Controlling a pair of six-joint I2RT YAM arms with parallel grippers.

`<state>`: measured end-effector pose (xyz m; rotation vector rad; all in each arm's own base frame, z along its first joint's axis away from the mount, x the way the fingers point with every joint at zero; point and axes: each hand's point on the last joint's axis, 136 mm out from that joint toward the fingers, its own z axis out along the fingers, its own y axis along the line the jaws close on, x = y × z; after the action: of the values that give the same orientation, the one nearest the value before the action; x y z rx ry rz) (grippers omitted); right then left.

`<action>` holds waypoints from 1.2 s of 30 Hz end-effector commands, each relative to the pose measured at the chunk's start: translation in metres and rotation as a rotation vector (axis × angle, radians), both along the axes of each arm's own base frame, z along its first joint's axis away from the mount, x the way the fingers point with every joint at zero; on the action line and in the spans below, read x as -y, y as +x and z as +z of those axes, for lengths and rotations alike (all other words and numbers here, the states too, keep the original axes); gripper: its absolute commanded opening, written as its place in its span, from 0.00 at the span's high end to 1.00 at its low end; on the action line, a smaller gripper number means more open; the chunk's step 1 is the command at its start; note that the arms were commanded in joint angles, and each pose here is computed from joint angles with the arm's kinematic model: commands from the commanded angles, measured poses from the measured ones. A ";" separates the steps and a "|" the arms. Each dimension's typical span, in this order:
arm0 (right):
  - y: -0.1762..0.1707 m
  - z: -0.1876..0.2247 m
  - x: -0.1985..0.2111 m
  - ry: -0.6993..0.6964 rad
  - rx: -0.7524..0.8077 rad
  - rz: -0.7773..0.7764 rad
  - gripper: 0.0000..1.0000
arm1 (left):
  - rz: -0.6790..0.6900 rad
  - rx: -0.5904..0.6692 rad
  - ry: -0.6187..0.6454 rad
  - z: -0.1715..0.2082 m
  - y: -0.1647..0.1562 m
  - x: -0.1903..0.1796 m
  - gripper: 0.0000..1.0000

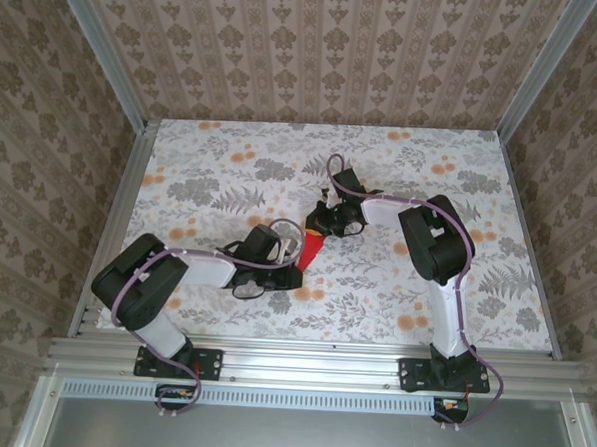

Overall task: Fold a paper plane with a square sheet of paper (pick it up from the middle)
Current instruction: Fold the wing for the fifth time at the center of the table, then turn over a paper plane at the center of the table.

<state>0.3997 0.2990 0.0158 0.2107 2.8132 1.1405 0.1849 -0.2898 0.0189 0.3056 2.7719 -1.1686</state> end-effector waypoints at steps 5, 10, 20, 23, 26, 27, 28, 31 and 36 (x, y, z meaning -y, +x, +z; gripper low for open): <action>0.013 0.052 0.008 0.019 0.070 -0.020 0.76 | -0.026 0.056 0.026 0.037 -0.004 -0.009 0.82; 0.015 0.109 0.031 0.042 0.188 -0.083 0.54 | -0.001 0.240 0.123 0.074 0.025 -0.017 0.69; -0.004 0.094 0.154 -0.177 0.218 -0.442 0.24 | -0.099 0.473 0.494 0.087 0.076 -0.002 0.51; -0.018 0.084 0.180 -0.216 0.206 -0.514 0.18 | -0.148 0.477 0.568 0.078 0.086 0.015 0.48; -0.029 0.078 0.195 -0.231 0.197 -0.551 0.15 | -0.193 0.460 0.631 0.066 0.096 0.027 0.47; -0.033 0.076 0.199 -0.235 0.190 -0.557 0.14 | -0.208 0.457 0.656 0.062 0.099 0.029 0.47; -0.035 0.075 0.201 -0.236 0.184 -0.561 0.14 | -0.219 0.456 0.677 0.059 0.102 0.029 0.46; -0.040 0.075 0.205 -0.242 0.177 -0.567 0.13 | -0.251 0.431 0.694 0.051 0.108 0.034 0.46; -0.042 0.079 0.207 -0.232 0.185 -0.574 0.13 | -0.289 0.397 0.704 0.036 0.109 0.042 0.46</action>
<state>0.3631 0.0979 0.0925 0.7559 2.4542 0.6791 0.2956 -0.3388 0.0571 0.8419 2.6847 -0.1419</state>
